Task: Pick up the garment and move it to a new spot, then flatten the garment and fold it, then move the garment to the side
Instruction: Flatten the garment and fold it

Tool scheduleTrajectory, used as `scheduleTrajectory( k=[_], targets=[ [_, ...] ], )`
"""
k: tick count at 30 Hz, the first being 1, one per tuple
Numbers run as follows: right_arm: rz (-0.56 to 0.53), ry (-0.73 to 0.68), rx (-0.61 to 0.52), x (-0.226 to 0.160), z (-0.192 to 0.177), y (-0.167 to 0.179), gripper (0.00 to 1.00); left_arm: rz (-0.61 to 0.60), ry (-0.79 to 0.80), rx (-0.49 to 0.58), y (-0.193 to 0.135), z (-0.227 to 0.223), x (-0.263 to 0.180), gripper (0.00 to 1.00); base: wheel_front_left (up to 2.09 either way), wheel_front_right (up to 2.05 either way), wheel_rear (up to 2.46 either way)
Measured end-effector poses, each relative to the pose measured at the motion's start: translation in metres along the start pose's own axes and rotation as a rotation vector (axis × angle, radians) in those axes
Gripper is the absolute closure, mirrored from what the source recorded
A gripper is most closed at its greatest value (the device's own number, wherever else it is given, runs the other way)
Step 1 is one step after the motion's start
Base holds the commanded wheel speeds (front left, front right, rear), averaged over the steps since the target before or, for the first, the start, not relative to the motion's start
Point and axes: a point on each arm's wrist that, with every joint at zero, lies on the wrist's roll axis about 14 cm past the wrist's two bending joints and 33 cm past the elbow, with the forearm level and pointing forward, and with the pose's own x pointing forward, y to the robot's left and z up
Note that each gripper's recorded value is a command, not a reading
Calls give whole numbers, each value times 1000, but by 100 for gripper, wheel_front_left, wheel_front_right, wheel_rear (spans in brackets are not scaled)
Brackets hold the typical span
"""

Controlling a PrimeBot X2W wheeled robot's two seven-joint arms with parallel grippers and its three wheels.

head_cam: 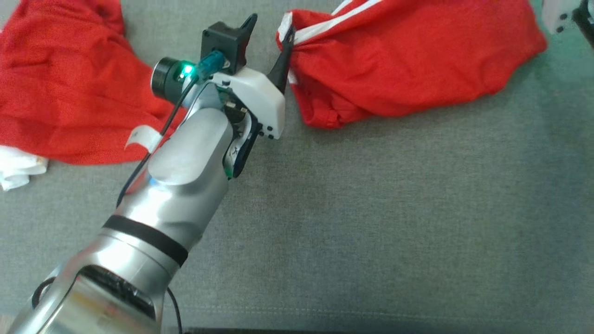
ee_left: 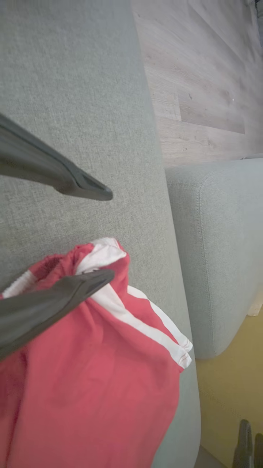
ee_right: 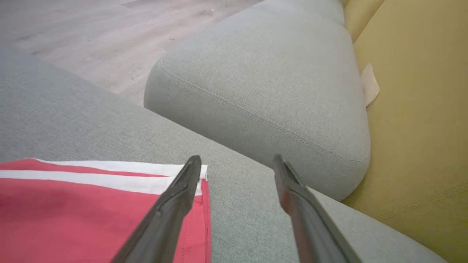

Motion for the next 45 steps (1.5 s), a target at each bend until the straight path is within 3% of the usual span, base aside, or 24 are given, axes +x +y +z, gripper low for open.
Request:
scheduleTrajectory(
  k=[10, 17, 22, 27, 36, 45],
  targets=[
    [-37, -192, 146, -57, 29, 2, 0, 67, -72, -5, 6, 31, -34, 0, 0, 0, 0],
    [-41, -327, 267, -103, 55, 11, 0, 120, -297, -47, 16, 99, -68, 0, 0, 0, 0],
    [-88, -446, 382, -142, 69, 0, 0, 134, -396, -56, 10, 115, -101, 0, 0, 0, 0],
    [-126, -480, 428, -170, 52, 4, 0, 138, -412, -52, 4, 106, -128, 0, 0, 0, 0],
    [-162, -472, 531, -214, -5, 65, 0, 181, -389, -80, -10, 71, -177, 0, 0, 0, 0],
    [-205, -445, 580, -220, -20, 78, 0, 192, -379, -76, -9, 59, -188, 0, 0, 0, 0]
  ],
)
